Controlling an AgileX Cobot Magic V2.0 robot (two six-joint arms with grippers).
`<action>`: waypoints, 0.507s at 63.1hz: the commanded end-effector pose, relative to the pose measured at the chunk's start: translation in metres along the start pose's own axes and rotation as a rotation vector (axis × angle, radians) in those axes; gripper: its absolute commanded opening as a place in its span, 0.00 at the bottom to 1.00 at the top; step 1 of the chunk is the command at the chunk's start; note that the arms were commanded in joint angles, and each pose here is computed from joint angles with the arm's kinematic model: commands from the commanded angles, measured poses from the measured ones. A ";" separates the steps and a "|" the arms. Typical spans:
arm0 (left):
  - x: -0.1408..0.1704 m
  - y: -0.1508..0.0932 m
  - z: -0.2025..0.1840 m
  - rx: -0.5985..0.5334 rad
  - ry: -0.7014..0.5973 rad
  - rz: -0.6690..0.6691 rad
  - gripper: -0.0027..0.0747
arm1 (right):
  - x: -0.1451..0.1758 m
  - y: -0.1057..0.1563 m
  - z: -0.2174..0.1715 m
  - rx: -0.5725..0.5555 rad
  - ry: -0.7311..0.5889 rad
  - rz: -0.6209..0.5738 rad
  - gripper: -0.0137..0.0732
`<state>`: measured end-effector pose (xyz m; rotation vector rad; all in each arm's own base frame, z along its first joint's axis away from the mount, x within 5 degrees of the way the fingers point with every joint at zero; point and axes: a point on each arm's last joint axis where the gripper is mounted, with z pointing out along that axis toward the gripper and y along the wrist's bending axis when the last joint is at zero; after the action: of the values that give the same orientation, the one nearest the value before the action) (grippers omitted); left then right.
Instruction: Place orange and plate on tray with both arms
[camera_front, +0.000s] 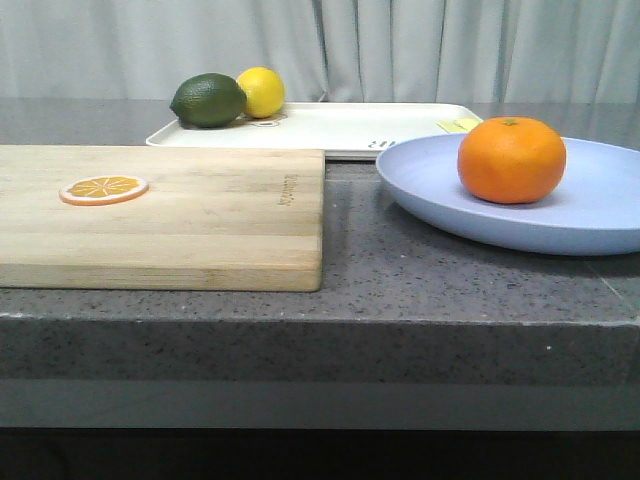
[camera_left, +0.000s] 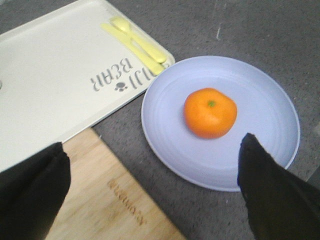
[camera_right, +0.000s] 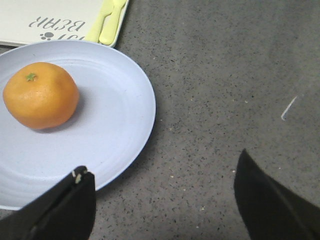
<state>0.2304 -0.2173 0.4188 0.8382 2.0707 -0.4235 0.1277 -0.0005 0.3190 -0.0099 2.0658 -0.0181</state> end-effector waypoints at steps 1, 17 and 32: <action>0.006 0.009 -0.047 -0.027 -0.144 -0.045 0.89 | -0.013 -0.001 -0.004 0.005 -0.063 -0.006 0.83; 0.084 0.022 -0.095 -0.102 -0.119 -0.100 0.89 | -0.002 -0.001 -0.004 0.006 0.064 -0.006 0.83; 0.138 0.015 -0.128 -0.113 -0.165 -0.097 0.89 | -0.005 0.003 -0.008 -0.033 0.151 0.043 0.83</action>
<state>0.1214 -0.0877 0.3717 0.6711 2.0935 -0.3653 0.1171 0.0017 0.3067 0.0118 2.2805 0.0262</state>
